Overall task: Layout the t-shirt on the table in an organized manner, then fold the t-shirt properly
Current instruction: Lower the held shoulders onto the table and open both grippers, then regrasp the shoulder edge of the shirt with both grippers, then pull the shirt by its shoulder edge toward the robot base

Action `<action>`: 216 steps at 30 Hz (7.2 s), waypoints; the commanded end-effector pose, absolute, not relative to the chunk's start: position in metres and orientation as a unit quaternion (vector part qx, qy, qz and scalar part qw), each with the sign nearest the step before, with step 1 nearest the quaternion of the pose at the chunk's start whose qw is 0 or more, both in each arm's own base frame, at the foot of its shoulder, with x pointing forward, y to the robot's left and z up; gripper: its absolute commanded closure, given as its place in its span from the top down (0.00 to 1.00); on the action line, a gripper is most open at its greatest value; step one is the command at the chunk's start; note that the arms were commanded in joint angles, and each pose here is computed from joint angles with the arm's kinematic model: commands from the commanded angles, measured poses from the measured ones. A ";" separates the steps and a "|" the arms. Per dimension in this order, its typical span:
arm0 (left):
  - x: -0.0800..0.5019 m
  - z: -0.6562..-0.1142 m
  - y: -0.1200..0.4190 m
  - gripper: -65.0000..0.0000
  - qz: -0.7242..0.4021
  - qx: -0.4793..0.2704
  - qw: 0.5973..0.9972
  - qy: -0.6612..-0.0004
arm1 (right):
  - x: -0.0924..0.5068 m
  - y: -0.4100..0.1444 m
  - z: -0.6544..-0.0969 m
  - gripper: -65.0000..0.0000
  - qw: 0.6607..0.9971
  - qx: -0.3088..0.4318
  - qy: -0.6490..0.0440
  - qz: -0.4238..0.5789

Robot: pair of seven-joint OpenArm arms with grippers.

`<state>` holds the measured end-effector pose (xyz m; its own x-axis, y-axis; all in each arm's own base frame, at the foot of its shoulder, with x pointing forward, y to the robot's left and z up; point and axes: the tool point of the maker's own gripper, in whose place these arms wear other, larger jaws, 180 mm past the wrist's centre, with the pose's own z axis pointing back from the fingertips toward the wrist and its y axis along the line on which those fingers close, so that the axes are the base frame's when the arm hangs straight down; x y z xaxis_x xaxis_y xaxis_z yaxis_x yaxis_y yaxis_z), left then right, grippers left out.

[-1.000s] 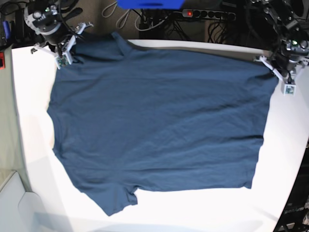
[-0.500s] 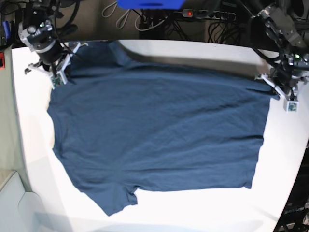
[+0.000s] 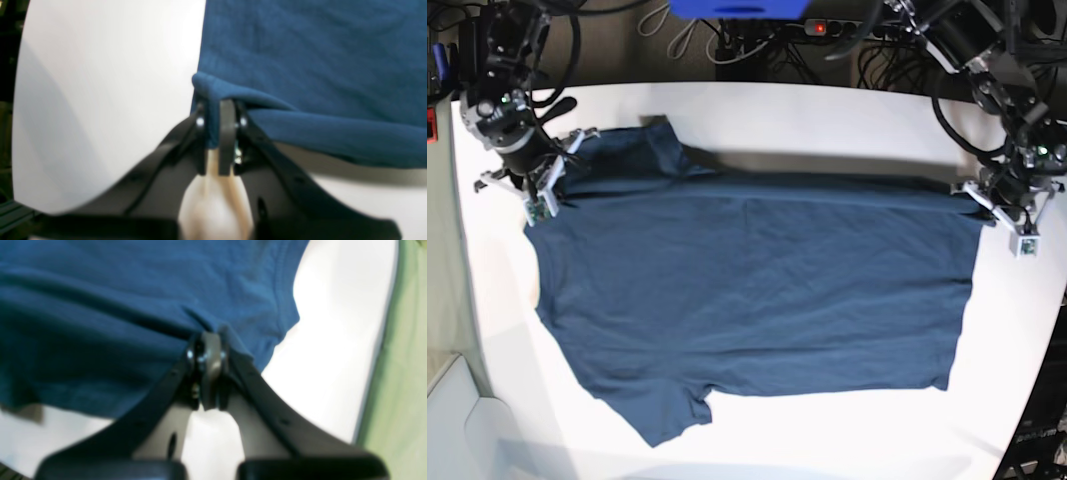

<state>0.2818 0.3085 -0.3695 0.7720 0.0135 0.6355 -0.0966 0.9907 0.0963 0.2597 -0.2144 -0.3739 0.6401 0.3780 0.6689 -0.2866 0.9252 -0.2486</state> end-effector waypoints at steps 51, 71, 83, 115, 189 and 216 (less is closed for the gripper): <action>0.338 -0.368 0.316 0.06 0.051 0.017 0.926 -0.374 | 0.356 -0.194 -0.334 0.00 0.860 -0.047 -0.453 0.228; 0.350 -0.361 0.324 0.06 0.053 0.016 0.923 -0.381 | 0.373 -0.196 -0.352 0.00 0.873 -0.024 -0.437 0.214; 0.352 -0.359 0.326 0.22 0.059 0.020 0.922 -0.382 | 0.371 -0.202 -0.360 0.24 0.879 -0.026 -0.425 0.215; 0.310 -0.412 0.329 0.66 0.072 0.004 0.937 -0.341 | 0.321 -0.210 -0.365 0.56 0.882 -0.051 -0.406 0.235; 0.349 -0.343 0.338 0.00 0.000 0.063 0.942 -0.330 | 0.352 -0.266 -0.314 0.00 0.870 -0.163 -0.373 0.277; 0.211 -0.434 0.343 0.00 -0.016 0.074 0.982 -0.171 | 0.191 -0.282 -0.380 0.00 0.915 -0.141 -0.264 0.270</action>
